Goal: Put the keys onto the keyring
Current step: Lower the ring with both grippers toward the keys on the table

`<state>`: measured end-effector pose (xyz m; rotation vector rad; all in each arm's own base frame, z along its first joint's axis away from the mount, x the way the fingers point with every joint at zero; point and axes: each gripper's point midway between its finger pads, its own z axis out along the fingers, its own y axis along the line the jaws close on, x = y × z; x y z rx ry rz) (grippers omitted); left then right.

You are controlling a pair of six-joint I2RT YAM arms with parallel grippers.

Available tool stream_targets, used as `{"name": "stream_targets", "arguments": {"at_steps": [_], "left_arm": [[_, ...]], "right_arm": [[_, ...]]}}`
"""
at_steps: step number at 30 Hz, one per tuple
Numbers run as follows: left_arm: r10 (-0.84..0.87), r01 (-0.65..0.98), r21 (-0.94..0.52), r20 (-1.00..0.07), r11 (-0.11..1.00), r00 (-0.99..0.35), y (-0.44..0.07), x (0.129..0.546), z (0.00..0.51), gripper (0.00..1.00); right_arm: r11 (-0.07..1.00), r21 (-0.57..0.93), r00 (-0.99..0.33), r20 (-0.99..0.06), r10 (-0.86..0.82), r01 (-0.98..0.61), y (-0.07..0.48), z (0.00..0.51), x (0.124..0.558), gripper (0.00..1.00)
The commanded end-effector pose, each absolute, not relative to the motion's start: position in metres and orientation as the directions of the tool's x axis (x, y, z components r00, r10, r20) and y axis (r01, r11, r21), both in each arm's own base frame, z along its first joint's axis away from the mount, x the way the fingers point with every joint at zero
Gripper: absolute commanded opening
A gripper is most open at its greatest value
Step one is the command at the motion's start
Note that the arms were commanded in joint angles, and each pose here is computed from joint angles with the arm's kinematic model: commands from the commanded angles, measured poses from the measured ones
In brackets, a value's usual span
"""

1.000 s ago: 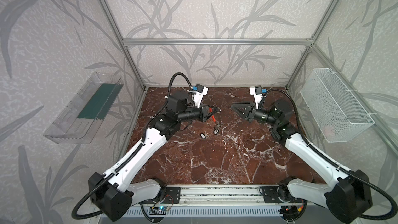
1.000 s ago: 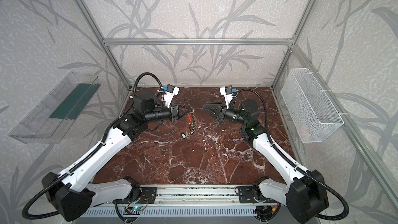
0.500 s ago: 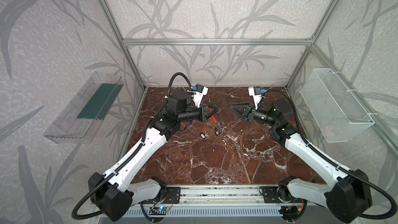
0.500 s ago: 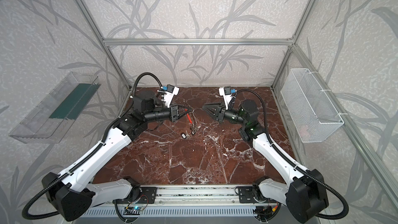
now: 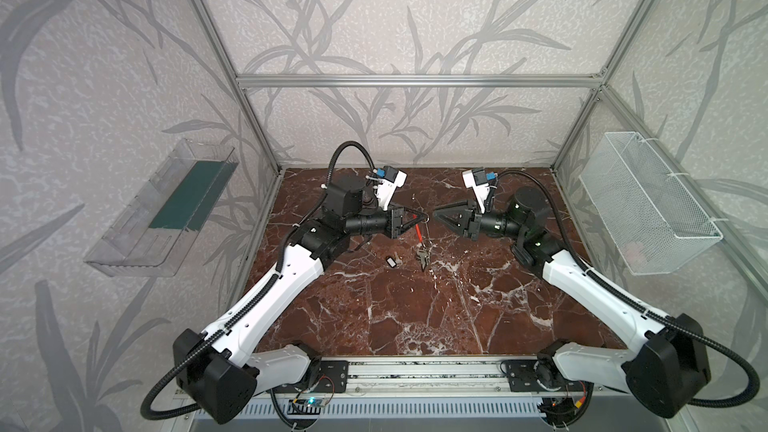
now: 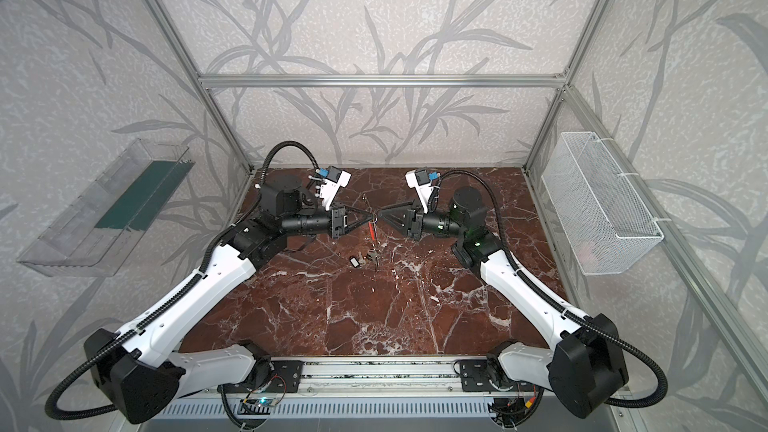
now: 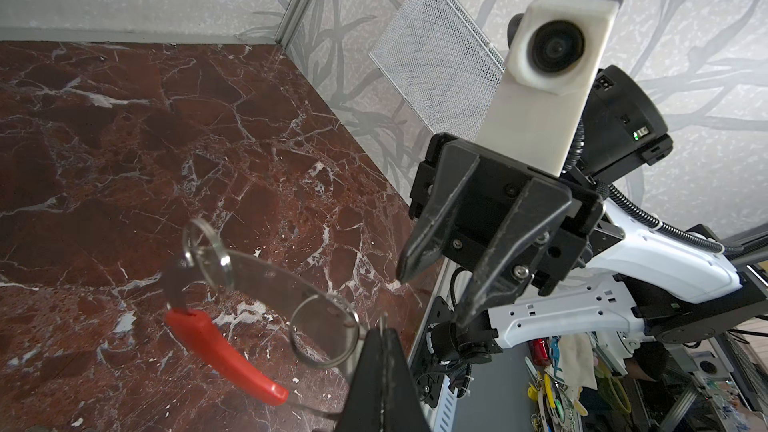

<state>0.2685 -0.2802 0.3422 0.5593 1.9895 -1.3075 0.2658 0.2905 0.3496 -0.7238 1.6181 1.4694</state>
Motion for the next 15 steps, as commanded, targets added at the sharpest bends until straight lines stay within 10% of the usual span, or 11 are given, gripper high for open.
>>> {"name": "stream_targets", "arguments": {"at_steps": [1,15], "left_arm": [[-0.011,0.72,-0.596,-0.773,0.355,-0.634,-0.2843,0.2631,0.3641,0.0],[-0.001,0.729,-0.598,-0.774,0.334,-0.634,-0.288,0.2587,0.3652,0.0]], "right_arm": [[0.129,0.495,-0.489,-0.869,0.08,-0.859,0.2958,0.3557,0.2616,0.26],[0.143,0.506,-0.504,-0.862,0.051,-0.851,0.3027,0.3484,0.2638,0.19]]}}
